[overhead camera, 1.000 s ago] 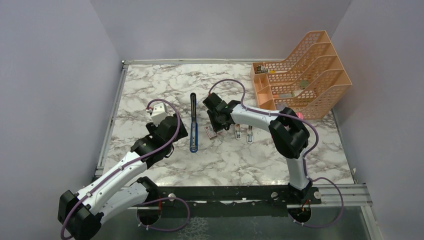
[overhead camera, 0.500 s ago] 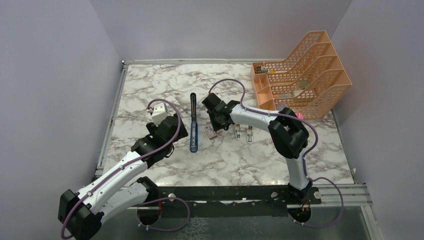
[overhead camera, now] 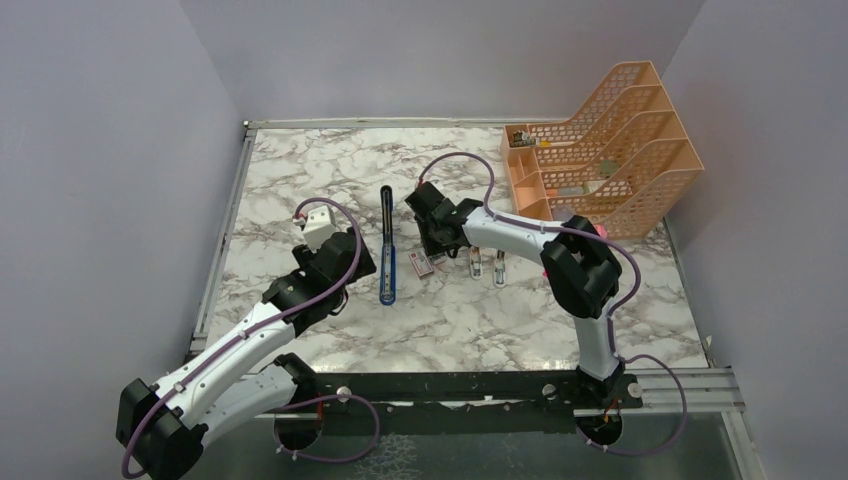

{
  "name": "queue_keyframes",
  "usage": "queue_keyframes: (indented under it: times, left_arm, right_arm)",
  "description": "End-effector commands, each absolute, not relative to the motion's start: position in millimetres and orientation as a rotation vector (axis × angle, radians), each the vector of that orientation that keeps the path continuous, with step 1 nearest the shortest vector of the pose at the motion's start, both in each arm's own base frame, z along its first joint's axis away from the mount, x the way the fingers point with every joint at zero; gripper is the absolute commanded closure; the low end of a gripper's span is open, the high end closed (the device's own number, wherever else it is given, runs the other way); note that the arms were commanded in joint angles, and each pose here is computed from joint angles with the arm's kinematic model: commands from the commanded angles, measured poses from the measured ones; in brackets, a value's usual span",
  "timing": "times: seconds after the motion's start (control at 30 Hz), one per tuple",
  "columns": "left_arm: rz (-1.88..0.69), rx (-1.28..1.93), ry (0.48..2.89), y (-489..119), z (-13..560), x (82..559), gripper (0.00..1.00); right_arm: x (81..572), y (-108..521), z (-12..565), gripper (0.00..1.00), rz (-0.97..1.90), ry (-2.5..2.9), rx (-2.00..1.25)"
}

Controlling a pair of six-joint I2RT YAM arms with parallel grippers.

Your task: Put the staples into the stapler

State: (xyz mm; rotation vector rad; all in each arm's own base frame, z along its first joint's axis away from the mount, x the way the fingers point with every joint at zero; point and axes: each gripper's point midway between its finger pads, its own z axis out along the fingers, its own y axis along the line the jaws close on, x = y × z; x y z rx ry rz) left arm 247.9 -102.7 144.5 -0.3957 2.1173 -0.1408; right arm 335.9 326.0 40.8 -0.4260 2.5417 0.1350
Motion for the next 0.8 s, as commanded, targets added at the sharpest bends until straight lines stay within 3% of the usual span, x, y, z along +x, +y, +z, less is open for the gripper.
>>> queue_keyframes:
  times: [0.0,0.77]
  left_arm:
    - [-0.138,-0.402,2.1,-101.2,146.3,250.5,0.14]
    - [-0.131,-0.402,2.102,-100.5,145.0,250.4,0.14]
  right_arm:
    - [347.0,327.7,58.6,0.67,0.144,2.475,-0.37]
    - [340.9,331.8,32.9,0.66,0.133,2.545,-0.441]
